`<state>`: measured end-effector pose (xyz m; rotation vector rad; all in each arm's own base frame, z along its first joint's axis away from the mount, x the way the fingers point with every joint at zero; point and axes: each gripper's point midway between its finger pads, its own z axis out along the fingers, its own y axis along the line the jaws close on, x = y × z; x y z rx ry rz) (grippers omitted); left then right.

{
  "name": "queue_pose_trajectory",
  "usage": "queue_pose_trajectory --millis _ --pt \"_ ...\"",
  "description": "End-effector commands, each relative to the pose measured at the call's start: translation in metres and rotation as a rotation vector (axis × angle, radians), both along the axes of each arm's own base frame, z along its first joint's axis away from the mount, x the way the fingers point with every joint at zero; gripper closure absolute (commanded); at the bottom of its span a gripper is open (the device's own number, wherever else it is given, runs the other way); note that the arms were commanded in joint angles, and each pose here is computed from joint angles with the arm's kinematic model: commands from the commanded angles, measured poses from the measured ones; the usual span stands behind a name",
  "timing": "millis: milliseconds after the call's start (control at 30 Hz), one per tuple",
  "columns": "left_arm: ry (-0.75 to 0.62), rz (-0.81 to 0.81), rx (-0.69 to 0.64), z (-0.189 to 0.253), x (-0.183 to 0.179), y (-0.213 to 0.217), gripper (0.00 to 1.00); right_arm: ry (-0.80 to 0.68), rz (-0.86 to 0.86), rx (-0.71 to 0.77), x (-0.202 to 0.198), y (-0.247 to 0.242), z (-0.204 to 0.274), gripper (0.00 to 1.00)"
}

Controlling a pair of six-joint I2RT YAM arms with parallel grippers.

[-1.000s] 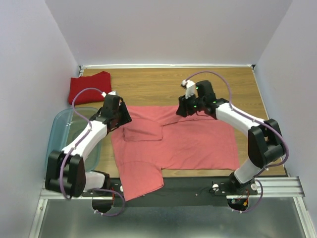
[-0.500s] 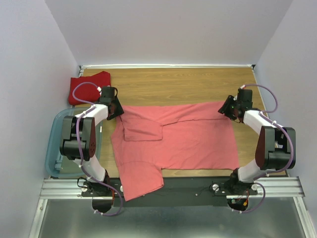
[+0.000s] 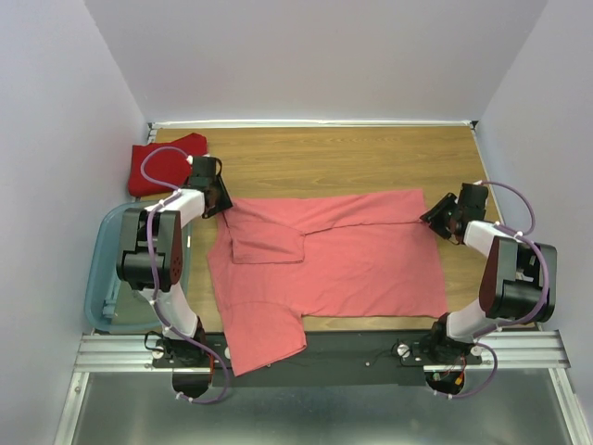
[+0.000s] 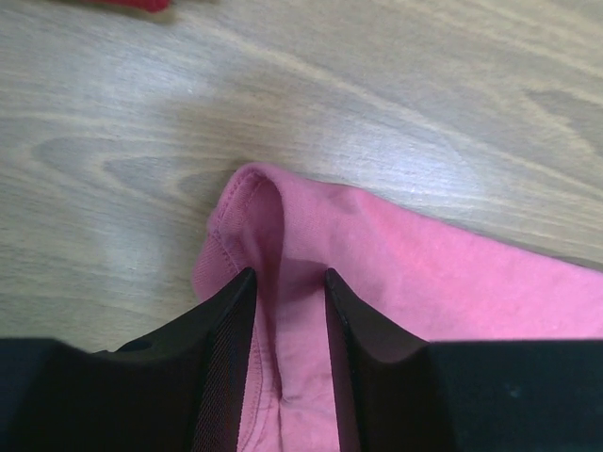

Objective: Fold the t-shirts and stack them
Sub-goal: Fold the tshirt

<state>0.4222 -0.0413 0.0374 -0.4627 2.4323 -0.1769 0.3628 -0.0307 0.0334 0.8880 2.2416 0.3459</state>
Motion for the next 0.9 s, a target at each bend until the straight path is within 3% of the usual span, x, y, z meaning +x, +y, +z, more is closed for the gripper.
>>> queue_pose_trajectory --millis 0,233,367,600,867 --pt "-0.006 -0.034 0.000 -0.001 0.007 -0.003 0.60 -0.090 -0.011 0.032 0.013 0.001 0.013 0.53" --pt "-0.016 -0.008 0.019 0.002 0.014 0.006 0.69 -0.084 -0.008 0.075 0.022 0.003 0.004 0.56" --pt "-0.005 0.008 0.024 -0.001 0.017 0.013 0.71 -0.068 -0.034 0.084 0.018 0.000 -0.002 0.61" --pt "-0.012 0.020 0.023 0.001 0.022 0.018 0.73 -0.051 -0.054 0.091 0.011 -0.004 -0.009 0.62" --pt "0.000 0.024 0.025 -0.005 0.021 0.019 0.81 -0.045 -0.049 0.094 0.012 -0.005 -0.013 0.88"
